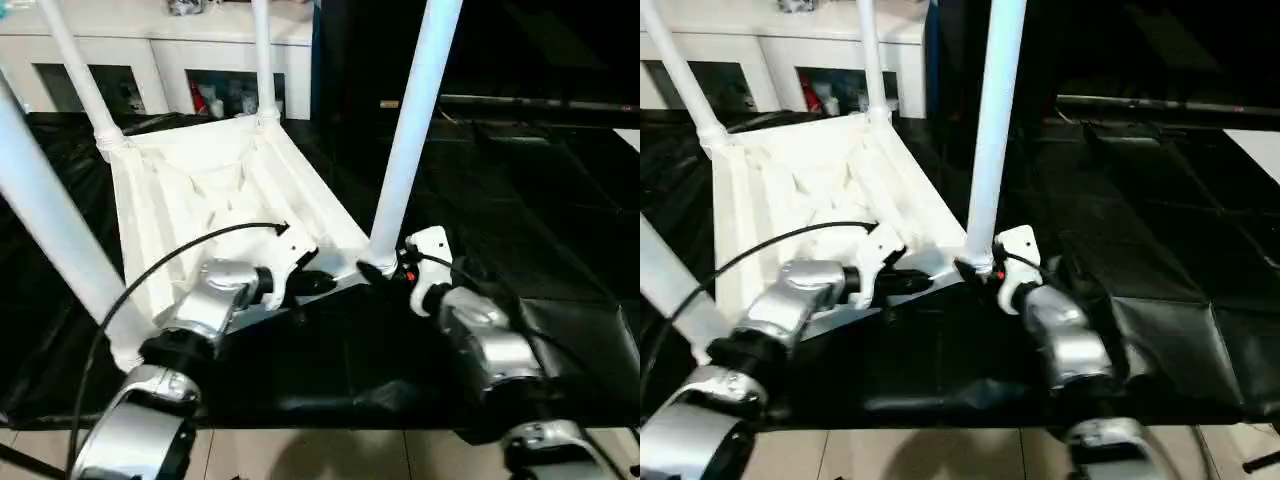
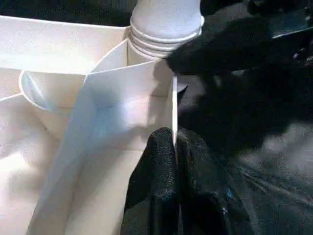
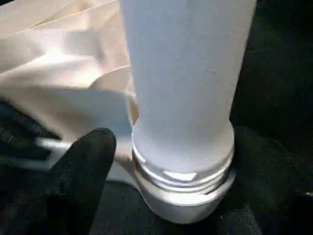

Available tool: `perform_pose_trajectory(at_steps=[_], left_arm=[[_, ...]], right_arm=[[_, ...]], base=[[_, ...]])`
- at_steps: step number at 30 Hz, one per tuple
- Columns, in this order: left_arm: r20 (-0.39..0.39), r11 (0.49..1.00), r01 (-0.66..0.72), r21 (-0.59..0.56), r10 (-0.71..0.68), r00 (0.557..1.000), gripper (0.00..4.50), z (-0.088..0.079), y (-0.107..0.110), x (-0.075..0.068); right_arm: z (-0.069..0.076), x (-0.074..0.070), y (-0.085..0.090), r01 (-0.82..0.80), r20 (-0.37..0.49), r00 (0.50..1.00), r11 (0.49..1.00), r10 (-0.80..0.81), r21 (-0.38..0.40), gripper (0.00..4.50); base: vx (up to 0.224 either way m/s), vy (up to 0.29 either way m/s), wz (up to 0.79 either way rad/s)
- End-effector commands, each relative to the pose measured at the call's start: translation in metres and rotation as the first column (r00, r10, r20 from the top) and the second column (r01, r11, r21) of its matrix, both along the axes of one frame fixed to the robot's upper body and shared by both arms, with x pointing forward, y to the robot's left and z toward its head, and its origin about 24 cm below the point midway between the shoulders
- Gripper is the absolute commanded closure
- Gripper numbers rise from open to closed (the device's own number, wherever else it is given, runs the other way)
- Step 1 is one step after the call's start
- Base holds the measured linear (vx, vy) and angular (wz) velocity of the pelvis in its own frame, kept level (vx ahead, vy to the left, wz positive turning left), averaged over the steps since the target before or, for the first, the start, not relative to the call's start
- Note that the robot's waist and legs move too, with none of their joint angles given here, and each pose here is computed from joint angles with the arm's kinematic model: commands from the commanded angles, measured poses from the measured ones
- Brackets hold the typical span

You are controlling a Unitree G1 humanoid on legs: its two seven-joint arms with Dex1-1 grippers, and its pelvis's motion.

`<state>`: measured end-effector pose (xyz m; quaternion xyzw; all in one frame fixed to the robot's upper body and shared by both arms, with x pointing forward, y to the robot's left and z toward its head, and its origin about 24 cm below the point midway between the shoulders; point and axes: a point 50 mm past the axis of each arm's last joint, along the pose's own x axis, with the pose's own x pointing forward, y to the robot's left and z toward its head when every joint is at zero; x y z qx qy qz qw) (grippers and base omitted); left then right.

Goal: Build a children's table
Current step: Rotate leg to tighten

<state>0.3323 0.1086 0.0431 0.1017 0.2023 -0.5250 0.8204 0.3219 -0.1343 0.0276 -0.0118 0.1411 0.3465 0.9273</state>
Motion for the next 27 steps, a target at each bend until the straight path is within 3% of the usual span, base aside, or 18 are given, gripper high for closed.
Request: perform_pose_trajectory(at_steps=[1,2,8,12,19,24,27], left_arm=[[-0.025,0.991,0.088,-0.104,-0.091,0.996,4.50,-0.005,-0.010,-0.010],[-0.026,0.988,0.111,-0.106,-0.115,0.993,4.50,-0.002,0.001,-0.012],[-0.070,0.973,0.199,-0.118,-0.208,0.976,4.50,0.006,0.022,-0.019],[-0.095,0.968,0.224,-0.113,-0.235,0.967,4.50,0.005,0.028,-0.023],[-0.085,0.975,0.201,-0.098,-0.209,0.974,4.50,0.003,0.030,-0.022],[-0.090,0.974,0.202,-0.100,-0.211,0.973,4.50,0.003,0.030,-0.023],[-0.079,0.980,0.176,-0.089,-0.183,0.980,4.50,0.001,0.029,-0.021]], right_arm=[[0.001,-0.008,0.019,-0.182,-0.012,0.983,0.983,0.182,0.019,0.62],[0.006,-0.009,0.006,-0.230,-0.009,0.973,0.973,0.230,-0.010,0.62],[0.017,-0.008,-0.016,-0.304,-0.015,0.953,0.951,0.304,-0.047,0.62],[0.015,-0.012,-0.017,-0.371,-0.046,0.928,0.927,0.369,-0.062,0.62],[0.013,-0.014,-0.011,-0.404,-0.058,0.914,0.914,0.402,-0.027,1.20],[0.014,-0.014,-0.011,-0.402,-0.055,0.914,0.915,0.401,-0.016,1.48],[0.011,-0.012,-0.011,-0.335,-0.047,0.941,0.942,0.335,-0.008,1.50]], base=[[0.000,0.000,0.00],[0.000,0.000,0.00],[0.000,0.000,0.00],[0.000,0.000,0.00],[0.000,0.000,0.00],[0.000,0.000,0.00],[0.000,0.000,0.00]])
